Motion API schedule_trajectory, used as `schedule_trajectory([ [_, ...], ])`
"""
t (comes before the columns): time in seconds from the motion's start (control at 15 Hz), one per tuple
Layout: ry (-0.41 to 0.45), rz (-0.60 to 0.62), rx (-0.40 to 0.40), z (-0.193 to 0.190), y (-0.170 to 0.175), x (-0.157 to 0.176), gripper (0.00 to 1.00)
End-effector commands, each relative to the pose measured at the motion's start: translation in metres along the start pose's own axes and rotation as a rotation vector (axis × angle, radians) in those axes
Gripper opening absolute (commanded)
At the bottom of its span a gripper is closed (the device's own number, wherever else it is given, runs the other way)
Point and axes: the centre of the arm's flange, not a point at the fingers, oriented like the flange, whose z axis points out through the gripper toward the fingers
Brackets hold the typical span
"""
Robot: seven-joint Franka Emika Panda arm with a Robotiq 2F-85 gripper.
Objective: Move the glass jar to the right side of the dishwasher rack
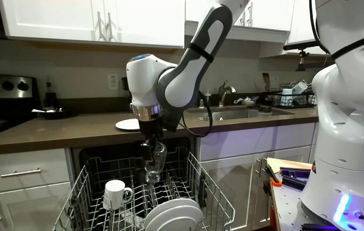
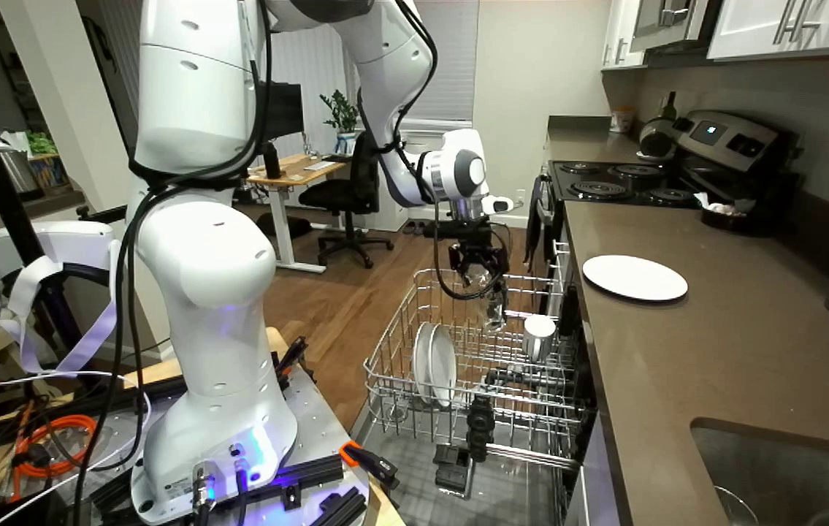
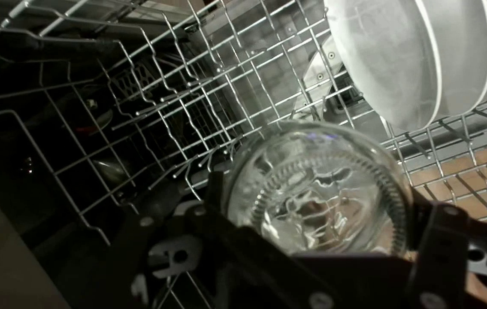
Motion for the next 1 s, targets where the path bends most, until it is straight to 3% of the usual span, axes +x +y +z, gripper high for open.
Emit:
schedule_trajectory([
  [0.0, 0.016, 0.044, 0.044, 0.015, 0.011, 0.012, 0.63],
  [0.47, -0.003, 0.114, 0.081, 0.049, 0.016, 0.037, 0.63],
  [0.93, -0.027, 0.205, 0.086, 0.074, 0.046, 0.043, 0.63],
])
